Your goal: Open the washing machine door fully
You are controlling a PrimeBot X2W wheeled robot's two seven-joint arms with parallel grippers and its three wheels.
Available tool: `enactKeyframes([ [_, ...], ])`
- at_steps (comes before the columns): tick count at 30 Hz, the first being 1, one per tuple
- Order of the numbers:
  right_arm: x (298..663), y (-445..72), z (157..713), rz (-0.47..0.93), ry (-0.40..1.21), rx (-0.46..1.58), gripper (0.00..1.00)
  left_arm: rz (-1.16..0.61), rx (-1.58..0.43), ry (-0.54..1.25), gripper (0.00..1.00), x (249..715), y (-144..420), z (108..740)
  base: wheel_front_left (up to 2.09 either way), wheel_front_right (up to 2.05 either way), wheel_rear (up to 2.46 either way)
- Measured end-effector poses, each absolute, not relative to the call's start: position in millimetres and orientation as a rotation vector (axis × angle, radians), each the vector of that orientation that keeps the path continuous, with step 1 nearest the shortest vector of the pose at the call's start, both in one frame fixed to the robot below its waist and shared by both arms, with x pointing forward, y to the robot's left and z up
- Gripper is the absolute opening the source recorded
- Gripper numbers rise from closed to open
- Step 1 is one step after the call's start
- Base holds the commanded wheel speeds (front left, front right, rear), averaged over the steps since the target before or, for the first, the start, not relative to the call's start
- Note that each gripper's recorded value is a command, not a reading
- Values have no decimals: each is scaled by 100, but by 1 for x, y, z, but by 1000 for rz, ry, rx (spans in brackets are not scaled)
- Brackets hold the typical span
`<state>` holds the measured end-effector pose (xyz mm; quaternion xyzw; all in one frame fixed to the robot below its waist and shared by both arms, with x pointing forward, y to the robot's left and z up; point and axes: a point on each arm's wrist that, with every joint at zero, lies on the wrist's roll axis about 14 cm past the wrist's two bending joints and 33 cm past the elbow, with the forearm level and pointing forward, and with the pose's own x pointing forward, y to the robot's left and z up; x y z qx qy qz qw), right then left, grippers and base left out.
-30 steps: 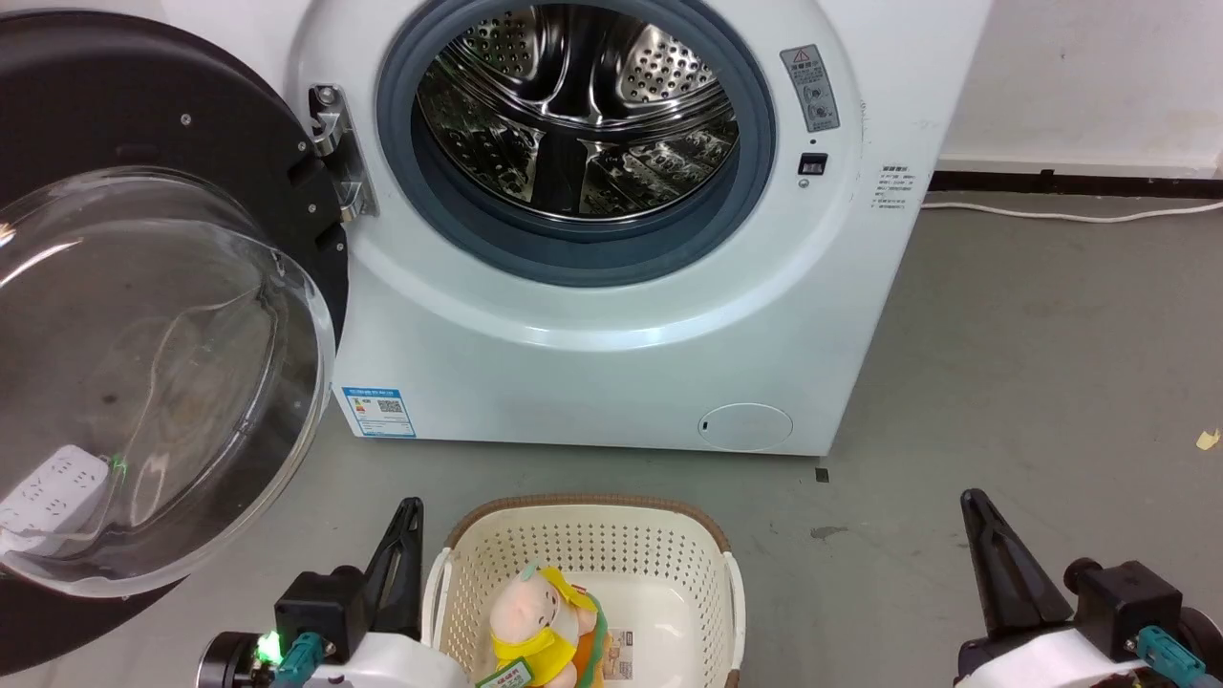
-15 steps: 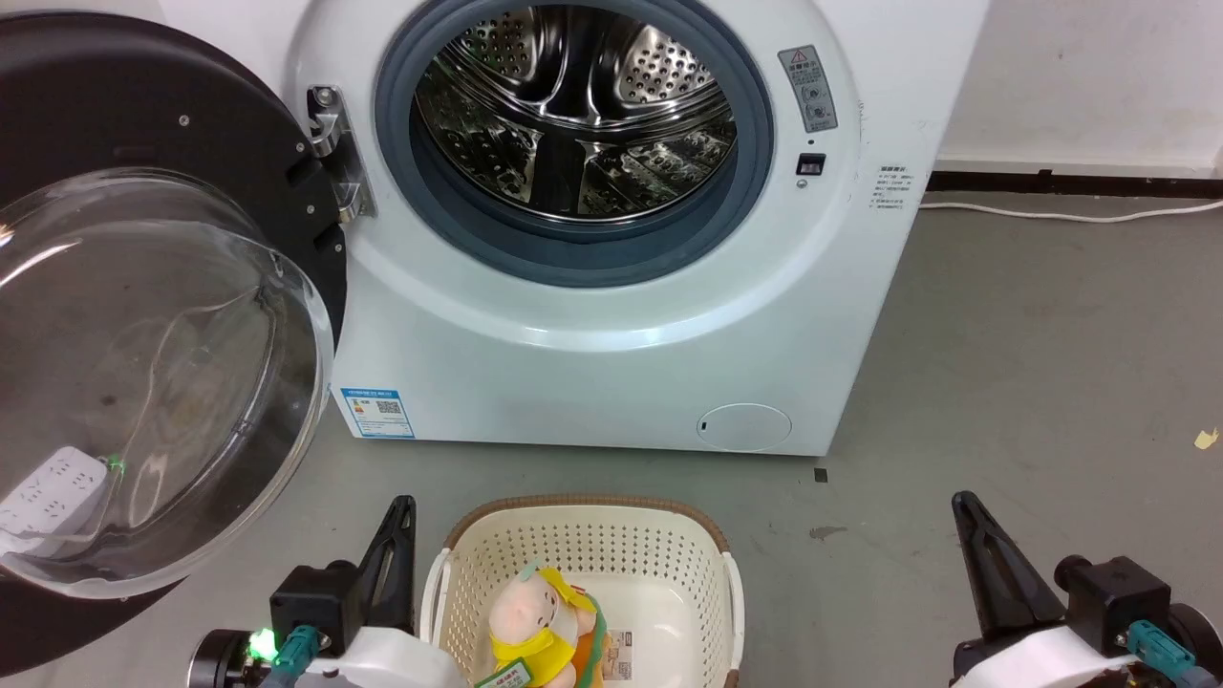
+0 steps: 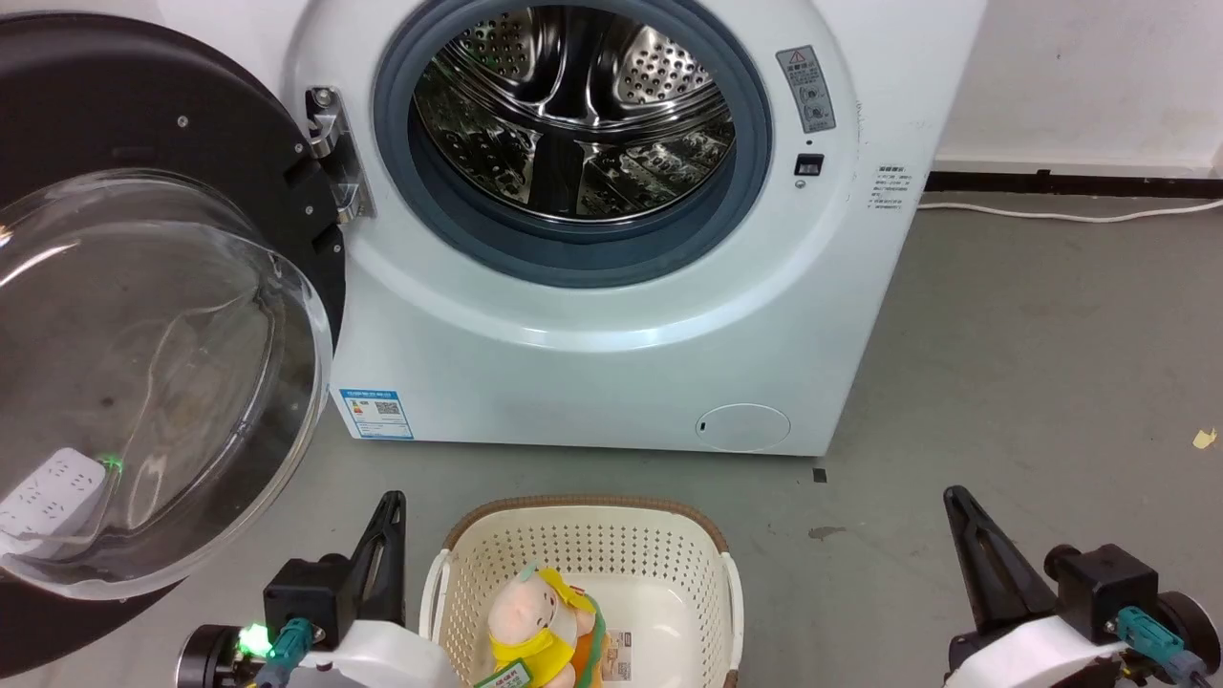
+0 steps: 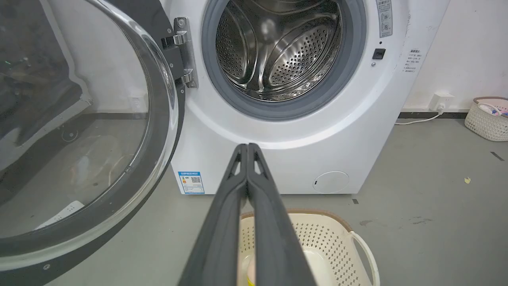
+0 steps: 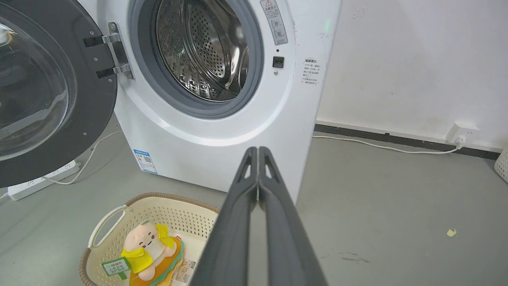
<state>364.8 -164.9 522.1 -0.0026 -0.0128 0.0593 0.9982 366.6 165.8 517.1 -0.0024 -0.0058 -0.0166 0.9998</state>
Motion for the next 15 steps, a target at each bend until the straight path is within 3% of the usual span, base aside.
enactKeyframes([
  [15, 365, -164, 520, 122, -5, -24, 0, -18, 14, 1, 0, 368, 171, 519, 0, 0, 0],
])
